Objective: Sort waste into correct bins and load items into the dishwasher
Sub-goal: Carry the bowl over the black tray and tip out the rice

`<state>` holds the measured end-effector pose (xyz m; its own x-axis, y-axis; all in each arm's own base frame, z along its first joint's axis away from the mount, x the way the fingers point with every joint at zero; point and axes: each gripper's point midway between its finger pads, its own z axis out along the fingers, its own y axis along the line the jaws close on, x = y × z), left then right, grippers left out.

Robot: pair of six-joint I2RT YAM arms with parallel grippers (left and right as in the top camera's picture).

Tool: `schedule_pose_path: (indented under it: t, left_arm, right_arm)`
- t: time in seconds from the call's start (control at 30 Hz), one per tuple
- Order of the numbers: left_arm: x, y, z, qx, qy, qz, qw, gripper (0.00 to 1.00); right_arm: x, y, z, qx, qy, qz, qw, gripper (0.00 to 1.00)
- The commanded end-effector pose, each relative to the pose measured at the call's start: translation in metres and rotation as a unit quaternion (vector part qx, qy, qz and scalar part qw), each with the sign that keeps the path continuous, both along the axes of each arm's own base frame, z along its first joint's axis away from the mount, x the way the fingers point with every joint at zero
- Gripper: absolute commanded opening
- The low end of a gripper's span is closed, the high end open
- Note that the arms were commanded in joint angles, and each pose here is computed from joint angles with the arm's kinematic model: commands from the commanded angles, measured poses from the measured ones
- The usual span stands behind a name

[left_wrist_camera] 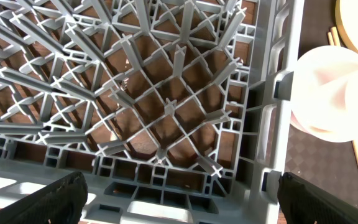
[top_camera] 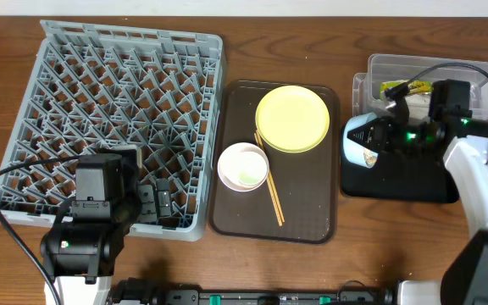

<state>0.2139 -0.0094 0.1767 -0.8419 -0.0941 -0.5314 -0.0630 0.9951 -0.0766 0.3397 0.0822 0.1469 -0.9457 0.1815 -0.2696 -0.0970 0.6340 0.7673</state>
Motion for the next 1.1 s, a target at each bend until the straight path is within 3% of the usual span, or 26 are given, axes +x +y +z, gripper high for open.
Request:
schedule_pose_path:
  t: [0.0,0.67,1.07]
  left_arm:
    - [0.002,0.002,0.007,0.001,-0.009,0.007,1.0,0.98]
    - [0.002,0.002,0.007,0.001,-0.009,0.007,1.0,0.98]
    - [0.002,0.002,0.007,0.001,-0.009,0.007,1.0,0.98]
  right_arm:
    - [0.0,0.007,0.014,0.098,-0.015,0.024,0.995,0.01]
    - [0.014,-0.047,0.003,0.263,0.025,-0.056,0.963,0.01]
    - [0.016,-0.094,-0.001,0.311,0.032,-0.127,0.941,0.01]
